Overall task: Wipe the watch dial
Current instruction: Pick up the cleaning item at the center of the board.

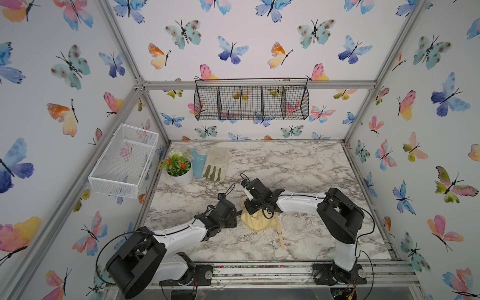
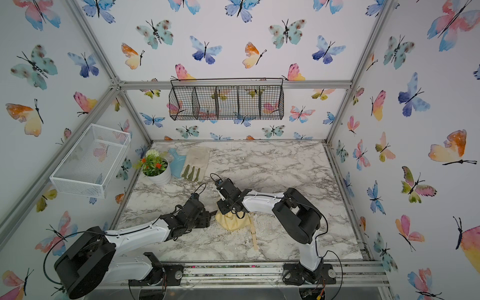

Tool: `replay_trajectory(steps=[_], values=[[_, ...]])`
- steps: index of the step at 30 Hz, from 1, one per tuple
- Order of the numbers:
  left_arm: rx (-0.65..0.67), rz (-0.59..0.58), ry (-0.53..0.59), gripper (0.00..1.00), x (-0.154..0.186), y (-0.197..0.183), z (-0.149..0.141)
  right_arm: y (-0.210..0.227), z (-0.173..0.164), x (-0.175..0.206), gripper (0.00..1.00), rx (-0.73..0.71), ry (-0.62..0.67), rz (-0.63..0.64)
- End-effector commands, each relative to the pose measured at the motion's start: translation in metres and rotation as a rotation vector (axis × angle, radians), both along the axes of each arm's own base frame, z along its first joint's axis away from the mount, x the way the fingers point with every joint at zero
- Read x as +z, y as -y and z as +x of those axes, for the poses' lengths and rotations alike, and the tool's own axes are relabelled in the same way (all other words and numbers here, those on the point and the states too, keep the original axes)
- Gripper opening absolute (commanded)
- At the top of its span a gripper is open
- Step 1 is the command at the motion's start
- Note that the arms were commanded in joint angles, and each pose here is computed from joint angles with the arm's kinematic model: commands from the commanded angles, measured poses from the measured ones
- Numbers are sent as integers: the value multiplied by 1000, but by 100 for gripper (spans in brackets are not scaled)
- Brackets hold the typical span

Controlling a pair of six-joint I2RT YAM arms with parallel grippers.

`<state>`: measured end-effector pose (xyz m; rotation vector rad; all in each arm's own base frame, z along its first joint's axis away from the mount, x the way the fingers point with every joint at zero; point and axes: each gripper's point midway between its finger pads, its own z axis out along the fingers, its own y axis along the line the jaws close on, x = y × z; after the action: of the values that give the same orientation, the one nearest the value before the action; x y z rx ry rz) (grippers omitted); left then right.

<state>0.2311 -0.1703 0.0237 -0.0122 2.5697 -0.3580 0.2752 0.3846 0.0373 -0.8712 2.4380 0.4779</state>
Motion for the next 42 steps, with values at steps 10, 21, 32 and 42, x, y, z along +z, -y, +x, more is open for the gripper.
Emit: replay_trajectory(steps=[10,21,32,42], values=[[67,-340,-186,66,7,40,-23,23,-16,-33,7,-56,-57,-53],[95,-337,-95,71,49,24,-24,25,-17,-32,7,-61,-50,-49],[71,-446,-163,70,32,48,-39,24,-18,-30,7,-60,-54,-35],[121,-326,-142,68,4,32,-32,29,-24,-29,7,-58,-69,-33]])
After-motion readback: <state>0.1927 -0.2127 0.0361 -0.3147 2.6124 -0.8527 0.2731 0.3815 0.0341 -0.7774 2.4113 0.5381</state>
